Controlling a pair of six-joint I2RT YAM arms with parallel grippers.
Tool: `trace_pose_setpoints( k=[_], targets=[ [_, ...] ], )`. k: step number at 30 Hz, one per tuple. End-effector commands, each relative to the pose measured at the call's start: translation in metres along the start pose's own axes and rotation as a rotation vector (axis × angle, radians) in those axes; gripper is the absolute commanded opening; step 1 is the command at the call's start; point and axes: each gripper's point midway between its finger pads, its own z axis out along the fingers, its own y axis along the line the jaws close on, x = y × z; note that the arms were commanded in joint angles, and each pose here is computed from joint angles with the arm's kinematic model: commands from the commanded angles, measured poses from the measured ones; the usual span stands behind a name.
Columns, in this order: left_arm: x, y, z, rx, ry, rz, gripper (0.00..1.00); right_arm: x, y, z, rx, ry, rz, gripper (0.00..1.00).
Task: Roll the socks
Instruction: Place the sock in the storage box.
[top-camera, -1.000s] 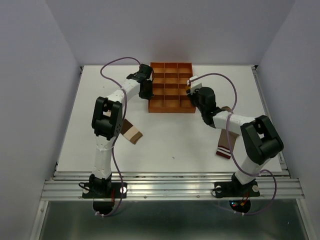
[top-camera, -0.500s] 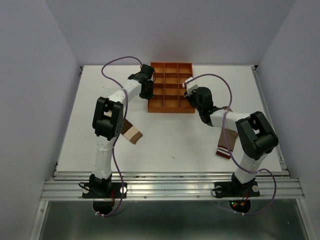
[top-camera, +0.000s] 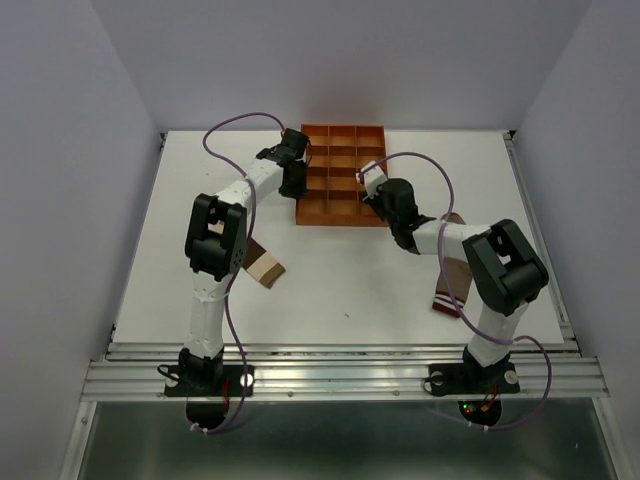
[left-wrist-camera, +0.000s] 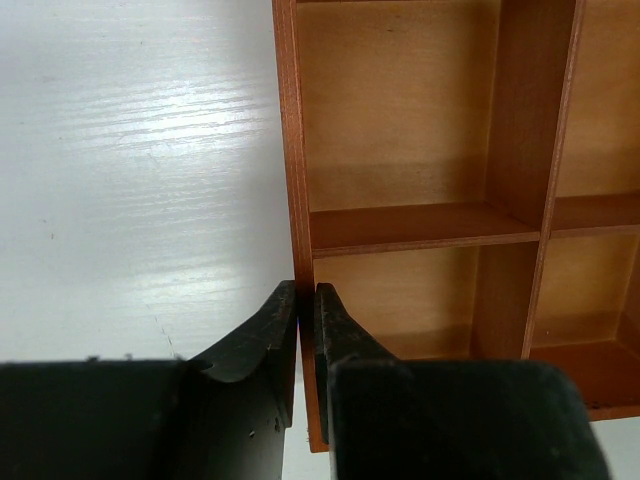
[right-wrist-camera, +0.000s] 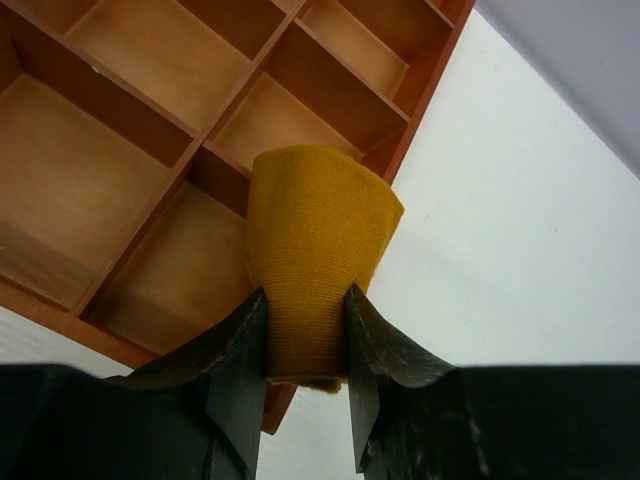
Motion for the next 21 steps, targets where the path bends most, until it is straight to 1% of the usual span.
trace_pose_setpoints(
  k=[1, 11, 16, 19, 21],
  targets=[
    [-0.001, -0.002, 0.002, 0.007, -0.014, 0.029, 0.00, -0.005, 0.028, 0.000, -0.106, -0.006, 0.015, 0.01],
    [0.000, -0.002, 0.002, 0.007, -0.011, 0.021, 0.00, 0.014, 0.054, -0.002, -0.198, 0.043, 0.042, 0.01],
    [0.001, -0.002, 0.005, 0.002, -0.008, 0.021, 0.00, 0.027, 0.062, -0.005, -0.228, 0.090, 0.047, 0.01],
    [0.001, -0.001, 0.006, 0.000, -0.008, 0.027, 0.00, 0.029, 0.071, -0.009, -0.285, 0.101, 0.043, 0.01],
    [0.001, 0.000, 0.007, -0.004, -0.009, 0.033, 0.00, 0.032, 0.069, -0.010, -0.347, 0.110, 0.069, 0.01]
  ],
)
